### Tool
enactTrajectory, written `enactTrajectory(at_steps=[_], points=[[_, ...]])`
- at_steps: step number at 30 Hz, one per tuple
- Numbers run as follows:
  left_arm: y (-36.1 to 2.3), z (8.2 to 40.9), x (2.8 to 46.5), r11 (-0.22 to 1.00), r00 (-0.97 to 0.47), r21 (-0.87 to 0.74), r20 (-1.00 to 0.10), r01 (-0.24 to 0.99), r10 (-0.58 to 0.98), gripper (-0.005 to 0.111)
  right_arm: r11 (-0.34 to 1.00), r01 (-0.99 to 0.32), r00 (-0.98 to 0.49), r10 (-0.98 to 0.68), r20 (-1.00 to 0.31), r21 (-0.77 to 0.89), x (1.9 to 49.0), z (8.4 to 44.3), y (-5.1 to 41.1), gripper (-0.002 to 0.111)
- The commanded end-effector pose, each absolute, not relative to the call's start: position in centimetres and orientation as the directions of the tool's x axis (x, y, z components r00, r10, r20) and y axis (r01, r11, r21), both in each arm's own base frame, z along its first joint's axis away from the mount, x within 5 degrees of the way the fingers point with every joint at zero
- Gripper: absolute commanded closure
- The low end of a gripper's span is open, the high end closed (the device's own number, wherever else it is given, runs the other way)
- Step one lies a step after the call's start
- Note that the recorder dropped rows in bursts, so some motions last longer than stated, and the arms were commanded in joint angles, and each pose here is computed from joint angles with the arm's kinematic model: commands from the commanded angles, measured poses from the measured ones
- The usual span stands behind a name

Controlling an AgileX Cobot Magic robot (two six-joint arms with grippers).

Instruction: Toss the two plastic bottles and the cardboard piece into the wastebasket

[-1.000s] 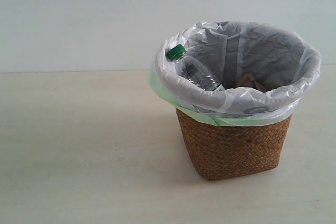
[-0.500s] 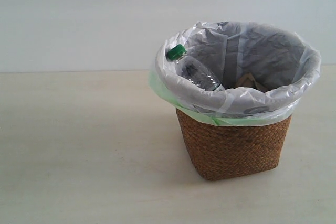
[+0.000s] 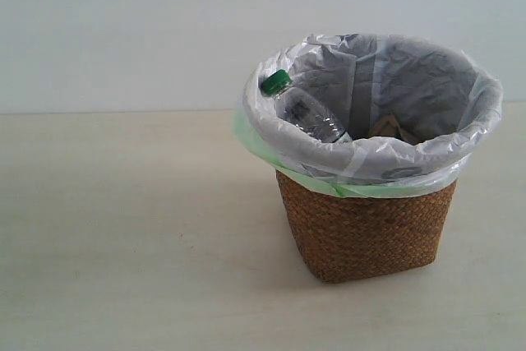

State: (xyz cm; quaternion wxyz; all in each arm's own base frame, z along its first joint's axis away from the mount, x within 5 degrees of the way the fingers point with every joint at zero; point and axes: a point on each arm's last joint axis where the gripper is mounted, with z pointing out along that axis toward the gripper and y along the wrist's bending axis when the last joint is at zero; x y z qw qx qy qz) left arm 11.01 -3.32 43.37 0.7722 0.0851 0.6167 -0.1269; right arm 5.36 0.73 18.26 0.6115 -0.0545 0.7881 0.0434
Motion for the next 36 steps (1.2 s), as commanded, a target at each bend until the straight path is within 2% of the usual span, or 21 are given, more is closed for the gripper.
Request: enactTrajectory(at_steps=[1,3,5,7,11,20,24,28,30,36], points=[[-2.1,38.1,9.8,0.968,0.263,-0.106,-0.95,0.228,-0.166,0.099,0.99,-0.141,-0.229,-0.042,-0.973,-0.009,5.3,18.4,0.7,0.106],[-2.0,36.0,9.9,0.963,0.221,-0.152,-0.954,0.221,-0.201,0.099,0.99,-0.141,-0.229,-0.042,-0.973,-0.009,5.3,18.4,0.7,0.106],[-2.0,33.0,10.3,0.947,0.115,-0.24,-0.957,0.212,-0.268,0.099,0.99,-0.141,-0.229,-0.042,-0.973,-0.009,5.3,18.4,0.7,0.106],[-2.2,29.4,10.7,0.952,0.002,-0.24,-0.97,0.19,-0.245,0.099,0.99,-0.141,-0.229,-0.042,-0.973,-0.009,5.3,18.4,0.7,0.106],[-2.3,26.3,10.7,0.955,-0.113,-0.234,-0.97,0.18,-0.216,0.099,0.99,-0.141,-0.229,-0.042,-0.973,-0.009,5.3,18.4,0.7,0.106],[-2.4,26.2,10.7,0.955,-0.122,-0.232,-0.97,0.187,-0.212,0.099,0.99,-0.141,-0.229,-0.042,-0.973,-0.009,5.3,18.4,0.7,0.106],[-3.1,26.3,10.5,0.94,-0.135,-0.231,-0.97,0.249,-0.203,0.099,0.99,-0.141,-0.229,-0.042,-0.973,-0.009,5.3,18.4,0.7,0.106],[-2.8,26.6,9.9,0.939,-0.102,-0.235,-0.971,0.251,-0.215,0.099,0.99,-0.141,-0.229,-0.042,-0.973,-0.009,5.3,18.4,0.7,0.106],[-2.2,27.0,9.3,0.947,-0.058,-0.237,-0.971,0.217,-0.23,0.099,0.99,-0.141,-0.229,-0.042,-0.973,-0.009,5.3,18.4,0.7,0.106],[0.3,28.2,7.5,0.971,0.136,-0.24,-0.962,0.003,-0.238,0.099,0.99,-0.141,-0.229,-0.042,-0.973,-0.009,5.3,18.4,0.7,0.106]])
